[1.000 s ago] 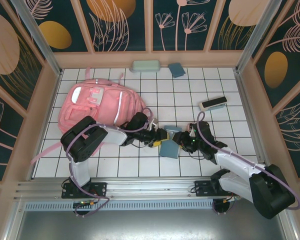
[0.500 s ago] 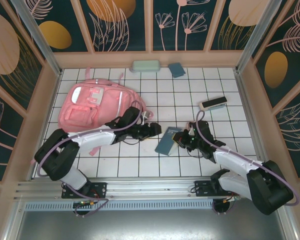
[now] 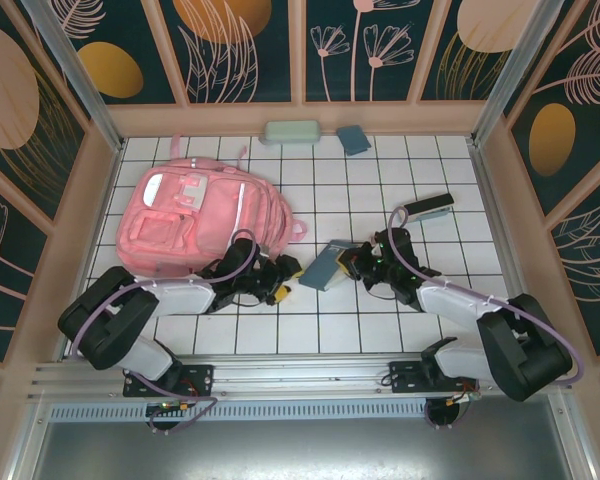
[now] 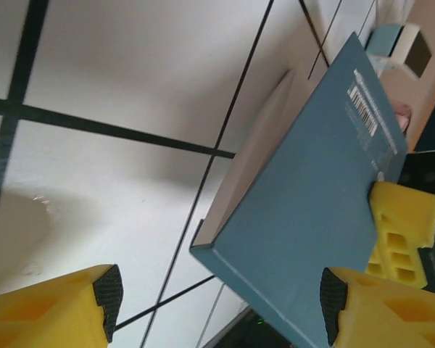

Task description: Pack books, pencil case, and school supplies into a backpack

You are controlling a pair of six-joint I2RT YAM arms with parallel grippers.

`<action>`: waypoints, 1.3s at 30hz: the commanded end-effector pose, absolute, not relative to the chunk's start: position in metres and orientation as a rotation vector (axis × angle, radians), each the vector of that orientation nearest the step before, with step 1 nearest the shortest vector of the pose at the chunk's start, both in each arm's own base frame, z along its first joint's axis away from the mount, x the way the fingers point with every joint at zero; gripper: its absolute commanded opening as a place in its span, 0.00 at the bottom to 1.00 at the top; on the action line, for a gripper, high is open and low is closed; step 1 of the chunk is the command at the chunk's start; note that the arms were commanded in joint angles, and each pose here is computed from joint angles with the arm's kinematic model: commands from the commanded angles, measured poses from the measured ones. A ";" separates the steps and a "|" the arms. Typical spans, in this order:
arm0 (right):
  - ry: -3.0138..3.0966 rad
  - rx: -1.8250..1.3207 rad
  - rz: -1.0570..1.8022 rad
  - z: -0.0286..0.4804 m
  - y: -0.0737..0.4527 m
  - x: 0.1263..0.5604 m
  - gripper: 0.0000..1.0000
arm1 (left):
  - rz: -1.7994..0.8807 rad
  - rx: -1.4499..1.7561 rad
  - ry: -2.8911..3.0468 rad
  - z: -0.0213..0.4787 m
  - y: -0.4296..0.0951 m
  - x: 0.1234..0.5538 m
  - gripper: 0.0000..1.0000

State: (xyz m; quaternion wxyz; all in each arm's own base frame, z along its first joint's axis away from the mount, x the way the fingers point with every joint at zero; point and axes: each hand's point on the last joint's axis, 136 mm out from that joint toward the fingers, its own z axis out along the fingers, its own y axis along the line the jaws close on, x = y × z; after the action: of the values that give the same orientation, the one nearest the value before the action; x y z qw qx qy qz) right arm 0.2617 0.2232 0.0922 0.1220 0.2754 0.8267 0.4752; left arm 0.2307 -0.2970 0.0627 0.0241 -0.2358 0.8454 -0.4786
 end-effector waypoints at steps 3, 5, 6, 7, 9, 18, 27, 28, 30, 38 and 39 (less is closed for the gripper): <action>2.368 0.834 1.474 0.106 0.235 0.266 0.00 | -1.645 -0.891 2.465 0.080 -0.312 0.253 0.73; 2.364 0.842 1.492 0.105 0.237 0.262 0.00 | -1.672 -0.909 2.452 0.079 -0.318 0.257 0.71; 2.364 0.842 1.496 0.104 0.238 0.261 0.00 | -1.672 -0.916 2.456 0.077 -0.320 0.258 0.70; 2.364 0.843 1.498 0.104 0.238 0.260 0.00 | -1.678 -0.916 2.454 0.076 -0.324 0.260 0.69; 2.363 0.857 1.492 0.102 0.236 0.259 0.00 | -1.679 -0.915 2.459 0.074 -0.328 0.262 0.65; 2.402 0.849 1.446 0.090 0.235 0.244 0.00 | -1.633 -0.888 2.433 0.081 -0.325 0.267 0.37; 2.452 0.793 1.320 0.088 0.238 0.238 0.08 | -1.622 -0.846 2.390 0.097 -0.318 0.266 0.12; 2.452 0.782 1.296 0.090 0.237 0.238 0.12 | -1.624 -0.833 2.378 0.102 -0.317 0.267 0.11; 2.445 0.761 1.263 0.096 0.236 0.239 0.19 | -1.621 -0.804 2.360 0.113 -0.316 0.268 0.08; 2.410 0.656 1.112 0.126 0.222 0.241 0.63 | -1.615 -0.678 2.263 0.157 -0.310 0.271 0.00; 2.390 0.622 1.088 0.136 0.220 0.242 0.65 | -1.597 -0.640 2.253 0.165 -0.309 0.272 0.00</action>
State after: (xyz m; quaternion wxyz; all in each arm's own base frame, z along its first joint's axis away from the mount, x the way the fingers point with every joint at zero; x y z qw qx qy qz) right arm 0.2395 0.2290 0.1151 0.1732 0.2518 0.8538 0.4215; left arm 0.2652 -0.3058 0.1285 0.1088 -0.2587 0.7944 -0.5387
